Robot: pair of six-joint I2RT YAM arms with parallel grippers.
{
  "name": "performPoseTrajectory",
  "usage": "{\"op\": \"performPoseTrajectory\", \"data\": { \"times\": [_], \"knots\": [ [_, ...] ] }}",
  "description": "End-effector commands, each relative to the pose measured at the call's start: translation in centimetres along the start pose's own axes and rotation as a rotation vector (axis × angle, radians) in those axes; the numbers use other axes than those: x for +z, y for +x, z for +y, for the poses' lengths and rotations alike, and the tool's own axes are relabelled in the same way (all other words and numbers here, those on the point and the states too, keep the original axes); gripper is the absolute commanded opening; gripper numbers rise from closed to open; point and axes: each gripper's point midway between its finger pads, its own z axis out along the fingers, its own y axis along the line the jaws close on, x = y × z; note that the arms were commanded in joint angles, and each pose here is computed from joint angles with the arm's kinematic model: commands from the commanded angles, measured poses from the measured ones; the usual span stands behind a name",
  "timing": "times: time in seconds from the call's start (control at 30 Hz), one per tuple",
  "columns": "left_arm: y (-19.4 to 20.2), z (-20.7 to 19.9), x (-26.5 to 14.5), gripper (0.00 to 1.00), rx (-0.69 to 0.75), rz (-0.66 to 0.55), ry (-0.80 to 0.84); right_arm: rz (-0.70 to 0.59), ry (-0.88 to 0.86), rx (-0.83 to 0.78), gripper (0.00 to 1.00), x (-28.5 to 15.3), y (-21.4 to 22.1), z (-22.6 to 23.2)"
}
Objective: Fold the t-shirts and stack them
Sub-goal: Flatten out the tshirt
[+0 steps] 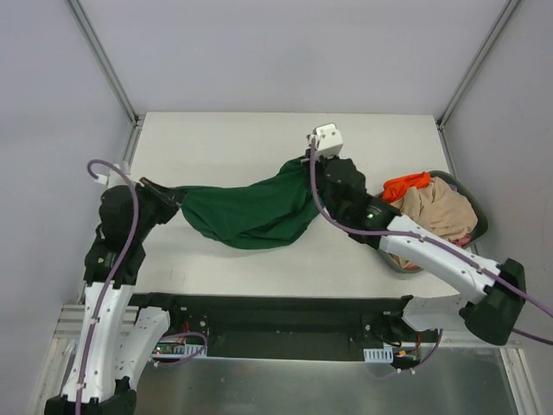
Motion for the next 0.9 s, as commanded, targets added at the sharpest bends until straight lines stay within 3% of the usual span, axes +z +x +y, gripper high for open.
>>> {"op": "performPoseTrajectory", "data": {
  "times": [0.0,0.17,0.33,0.43,0.6,0.73,0.8,0.87],
  "knots": [
    [-6.2,-9.0,-7.6,0.00,0.062,-0.201,0.279,-0.305,-0.188,0.062,0.00,-6.2,-13.8,0.1],
    [-10.2,-16.3,-16.9,0.00,0.158,-0.354,0.518,-0.451,-0.337,0.088,0.00,-13.1,-22.4,-0.5],
    [-12.8,-19.8,-23.9,0.00,0.185,-0.495,0.645,-0.522,-0.504,0.093,0.00,-18.8,-25.6,0.7],
    [-13.5,-20.7,-25.9,0.00,0.215,-0.541,0.675,-0.535,-0.516,0.101,0.00,-20.4,-26.8,0.3],
    [-15.9,-19.0,-22.2,0.00,0.164,-0.596,0.519,-0.452,-0.315,0.083,0.00,-16.4,-25.2,-0.7],
    [-20.6,-15.1,-14.8,0.00,0.110,-0.693,0.176,-0.385,0.034,-0.062,0.00,-10.8,-23.8,-2.9],
    [-21.5,-14.1,-10.3,0.00,0.148,-0.661,0.052,-0.356,0.149,-0.088,0.00,-8.2,-23.1,-3.7],
    [-20.8,-14.8,-7.2,0.00,0.202,-0.573,0.058,-0.334,0.168,-0.107,0.00,-6.6,-22.3,-3.7]
  ]
}}
